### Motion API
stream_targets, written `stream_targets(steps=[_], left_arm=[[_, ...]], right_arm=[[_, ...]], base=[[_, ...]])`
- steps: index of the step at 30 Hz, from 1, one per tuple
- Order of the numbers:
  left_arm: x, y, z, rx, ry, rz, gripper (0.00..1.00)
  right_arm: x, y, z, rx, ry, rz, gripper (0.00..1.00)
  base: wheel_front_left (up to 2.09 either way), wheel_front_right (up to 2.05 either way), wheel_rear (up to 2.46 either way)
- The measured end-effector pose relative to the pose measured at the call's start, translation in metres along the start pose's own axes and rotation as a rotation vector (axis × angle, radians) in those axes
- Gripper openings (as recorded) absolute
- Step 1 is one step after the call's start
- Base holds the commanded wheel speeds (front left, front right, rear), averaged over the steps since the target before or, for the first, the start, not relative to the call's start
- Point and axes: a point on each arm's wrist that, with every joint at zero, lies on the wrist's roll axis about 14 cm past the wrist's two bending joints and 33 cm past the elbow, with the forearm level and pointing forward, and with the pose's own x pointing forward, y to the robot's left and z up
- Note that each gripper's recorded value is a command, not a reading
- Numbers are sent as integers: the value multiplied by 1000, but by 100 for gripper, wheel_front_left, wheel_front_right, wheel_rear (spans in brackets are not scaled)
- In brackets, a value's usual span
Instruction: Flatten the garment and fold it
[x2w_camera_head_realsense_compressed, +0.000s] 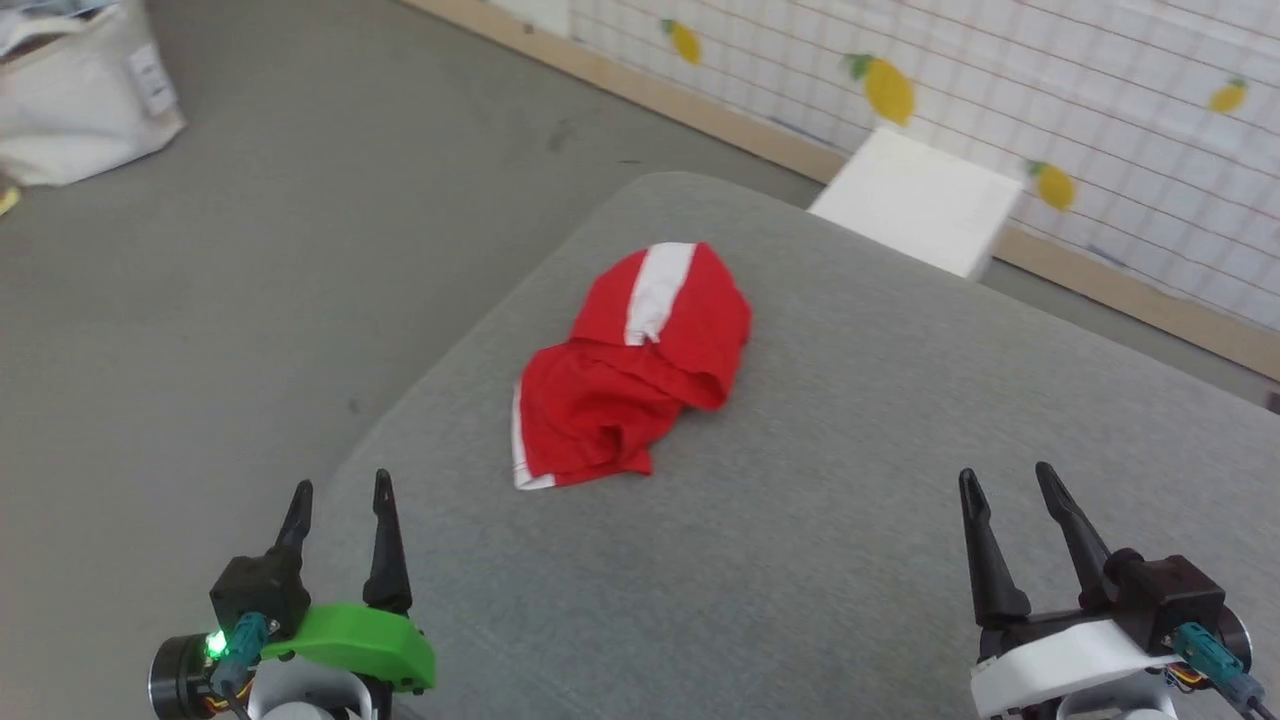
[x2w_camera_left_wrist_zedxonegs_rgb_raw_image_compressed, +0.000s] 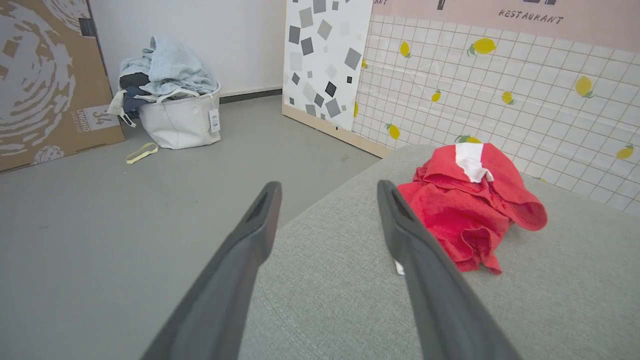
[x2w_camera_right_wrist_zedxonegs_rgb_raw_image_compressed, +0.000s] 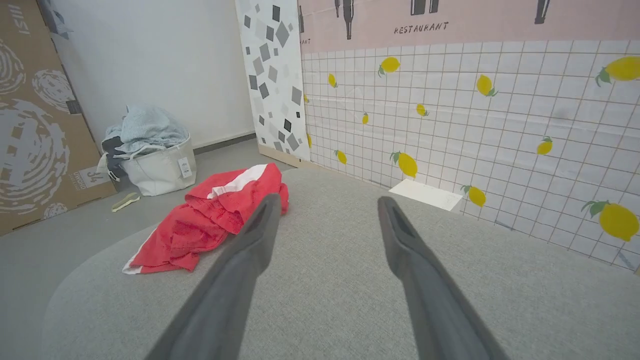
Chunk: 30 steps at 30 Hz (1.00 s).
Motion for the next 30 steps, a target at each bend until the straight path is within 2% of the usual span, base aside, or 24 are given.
stream_targets(steps=[7, 17, 20, 24, 30], left_arm=[[-12, 23, 2, 9, -1, 69, 100], [0, 16, 3, -18, 1, 66, 100], [20, 7, 14, -54, -18, 43, 100], [62, -18, 33, -32, -17, -47, 100], [127, -51, 38, -62, 75, -122, 100]], right_arm=[[11, 16, -3, 7, 5, 51, 100], [8, -4, -6, 17, 7, -4, 100], [11, -11, -6, 22, -1, -19, 100], [20, -23, -3, 17, -28, -42, 100], [31, -50, -11, 27, -42, -97, 100]], base=[[0, 0, 0], [0, 0, 0], [0, 0, 0], [0, 0, 0], [0, 0, 0]])
